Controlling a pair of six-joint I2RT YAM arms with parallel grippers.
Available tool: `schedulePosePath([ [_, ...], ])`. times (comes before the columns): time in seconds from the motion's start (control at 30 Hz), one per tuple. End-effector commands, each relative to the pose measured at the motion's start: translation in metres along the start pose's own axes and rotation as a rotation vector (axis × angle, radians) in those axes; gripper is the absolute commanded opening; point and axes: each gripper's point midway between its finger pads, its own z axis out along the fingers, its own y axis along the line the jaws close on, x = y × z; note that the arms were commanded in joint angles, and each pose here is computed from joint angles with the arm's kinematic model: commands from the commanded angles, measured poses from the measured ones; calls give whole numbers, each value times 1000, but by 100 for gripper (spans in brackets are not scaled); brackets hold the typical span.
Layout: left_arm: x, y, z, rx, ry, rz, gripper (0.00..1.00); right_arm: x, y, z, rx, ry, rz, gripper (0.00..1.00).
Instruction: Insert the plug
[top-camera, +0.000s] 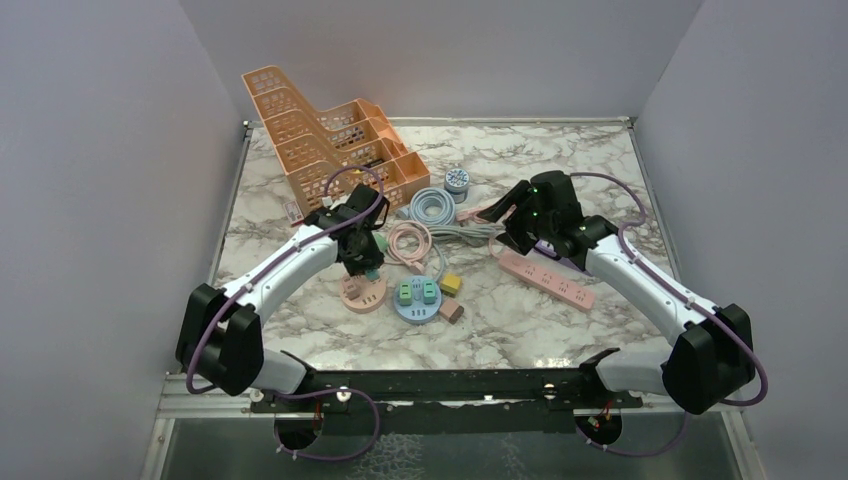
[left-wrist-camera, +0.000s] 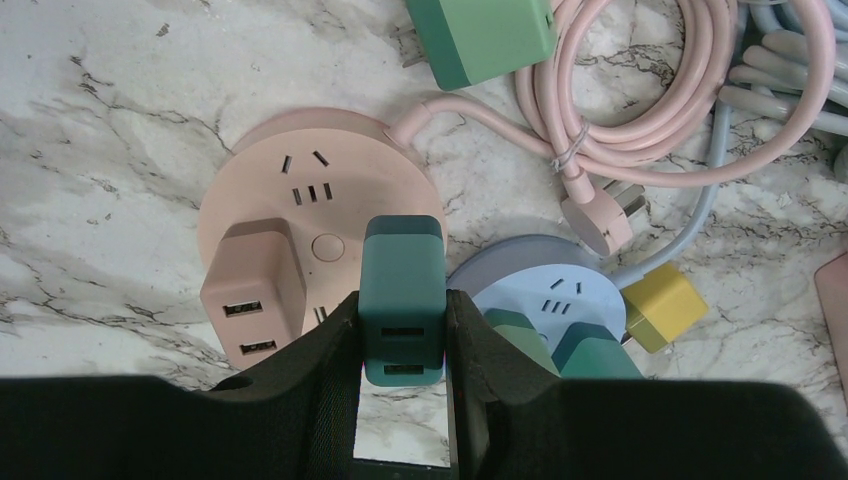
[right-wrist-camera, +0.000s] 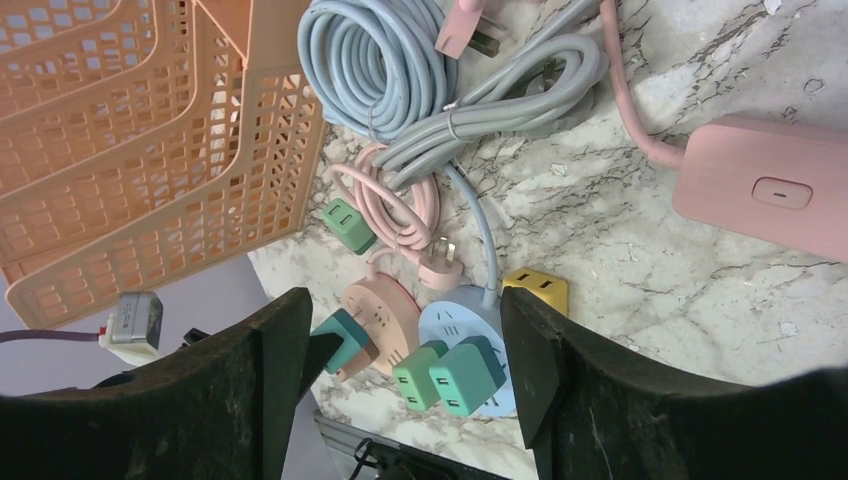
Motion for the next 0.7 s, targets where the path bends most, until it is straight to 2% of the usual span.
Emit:
schedulePosePath([
  [0.0, 5, -4, 0, 13, 48, 16, 0, -12, 2, 0, -10, -58, -10, 69],
  [0.67, 14, 13, 17, -98, 91, 37, 0, -13, -2, 4, 3, -69, -16, 68],
])
